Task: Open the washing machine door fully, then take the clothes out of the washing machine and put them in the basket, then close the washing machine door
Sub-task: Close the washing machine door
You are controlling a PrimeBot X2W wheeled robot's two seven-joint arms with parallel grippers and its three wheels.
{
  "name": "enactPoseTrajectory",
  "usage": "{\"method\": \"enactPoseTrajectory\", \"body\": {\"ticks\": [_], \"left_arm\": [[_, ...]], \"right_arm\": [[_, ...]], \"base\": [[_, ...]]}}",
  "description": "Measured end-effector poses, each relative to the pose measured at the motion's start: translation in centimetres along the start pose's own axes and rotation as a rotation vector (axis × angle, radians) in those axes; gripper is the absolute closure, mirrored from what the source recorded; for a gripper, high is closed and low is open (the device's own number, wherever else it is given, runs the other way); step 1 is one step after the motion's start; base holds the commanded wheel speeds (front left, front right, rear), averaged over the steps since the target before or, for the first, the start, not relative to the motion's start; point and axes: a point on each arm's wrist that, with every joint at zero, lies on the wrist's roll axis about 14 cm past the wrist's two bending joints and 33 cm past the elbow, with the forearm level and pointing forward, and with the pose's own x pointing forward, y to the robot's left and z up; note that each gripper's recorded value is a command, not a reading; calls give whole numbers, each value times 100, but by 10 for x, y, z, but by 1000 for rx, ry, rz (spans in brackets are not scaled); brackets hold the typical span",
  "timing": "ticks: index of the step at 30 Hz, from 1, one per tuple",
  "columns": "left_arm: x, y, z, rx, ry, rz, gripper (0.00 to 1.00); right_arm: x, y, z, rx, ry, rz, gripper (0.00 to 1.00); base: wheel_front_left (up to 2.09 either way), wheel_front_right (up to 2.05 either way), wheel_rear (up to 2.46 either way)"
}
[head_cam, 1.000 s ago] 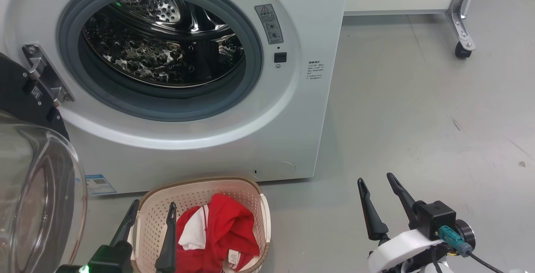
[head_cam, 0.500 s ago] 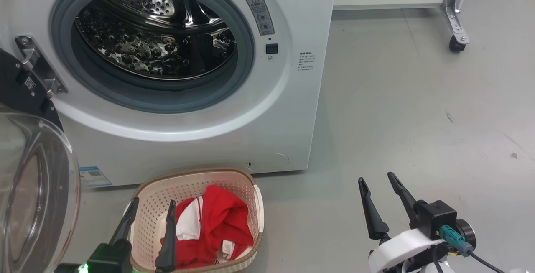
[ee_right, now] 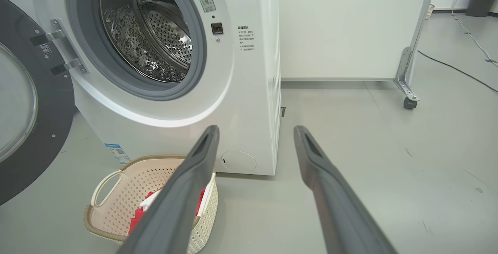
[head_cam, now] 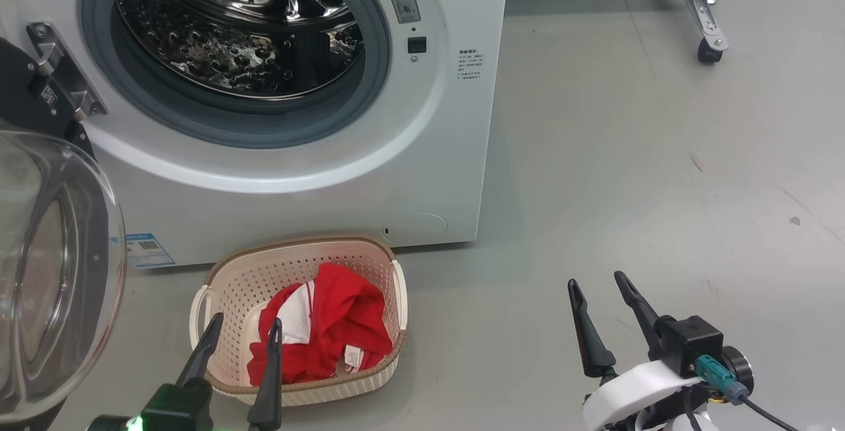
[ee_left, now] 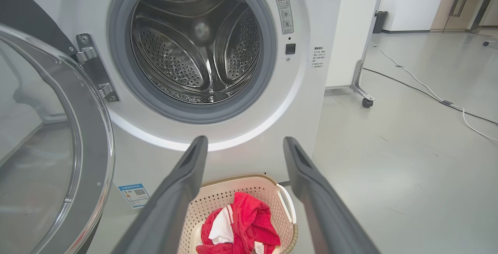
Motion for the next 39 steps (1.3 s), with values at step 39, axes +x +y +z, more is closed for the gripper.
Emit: {"method": "enactPoseTrajectory", "body": {"ticks": [39], "left_arm": [[0, 1, 1, 2, 4, 6, 0]], "right_arm": [[1, -1, -1, 1, 5, 0, 0]], "base": [[-22, 22, 0]]}}
